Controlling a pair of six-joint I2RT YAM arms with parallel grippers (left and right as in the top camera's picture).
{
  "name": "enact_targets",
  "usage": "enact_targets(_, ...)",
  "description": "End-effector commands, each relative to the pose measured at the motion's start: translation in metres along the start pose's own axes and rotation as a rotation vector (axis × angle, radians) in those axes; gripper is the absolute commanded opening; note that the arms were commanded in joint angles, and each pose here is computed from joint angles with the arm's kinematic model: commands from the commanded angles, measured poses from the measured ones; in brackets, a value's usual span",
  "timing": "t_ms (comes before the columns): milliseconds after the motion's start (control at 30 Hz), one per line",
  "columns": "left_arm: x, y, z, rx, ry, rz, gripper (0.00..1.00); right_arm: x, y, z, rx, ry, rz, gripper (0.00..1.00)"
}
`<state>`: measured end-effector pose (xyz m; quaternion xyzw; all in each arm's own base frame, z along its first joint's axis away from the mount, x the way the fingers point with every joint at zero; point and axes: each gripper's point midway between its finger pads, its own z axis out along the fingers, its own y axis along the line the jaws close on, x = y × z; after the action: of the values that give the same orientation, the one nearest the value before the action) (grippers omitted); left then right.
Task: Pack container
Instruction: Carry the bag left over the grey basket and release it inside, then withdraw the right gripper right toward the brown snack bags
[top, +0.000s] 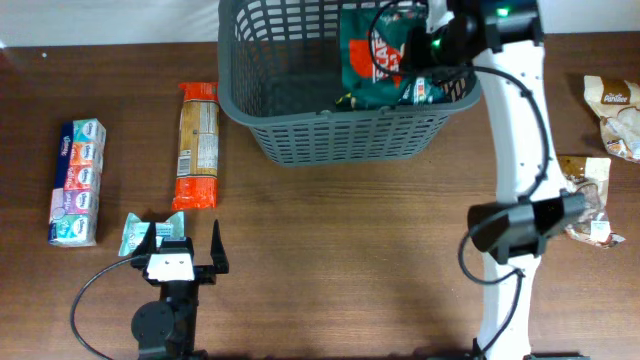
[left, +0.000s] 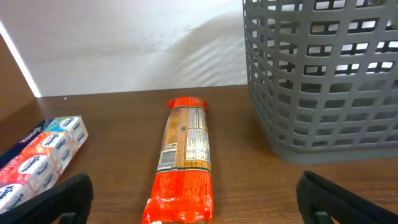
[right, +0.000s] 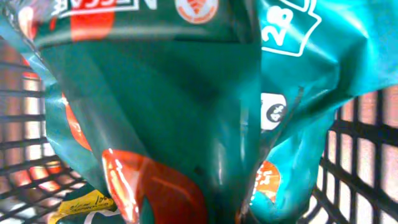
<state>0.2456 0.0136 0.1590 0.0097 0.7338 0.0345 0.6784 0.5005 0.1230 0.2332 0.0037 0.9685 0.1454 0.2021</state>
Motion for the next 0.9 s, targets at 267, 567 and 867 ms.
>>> enact_targets(267,0.002,0.000,0.000,-0.002,-0.002,0.016,0.99,-0.007,-0.008,0.003,0.040,-0.023,-0.035,0.25)
enact_targets(567,0.002,0.000,0.000,-0.002,-0.003,0.016,0.99,-0.007,-0.008,0.003,0.040,-0.026,-0.043,0.72)
enact_targets(867,0.002,0.000,0.000,-0.002,-0.003,0.016,0.99,-0.024,-0.004,-0.007,0.031,-0.101,-0.055,1.00)
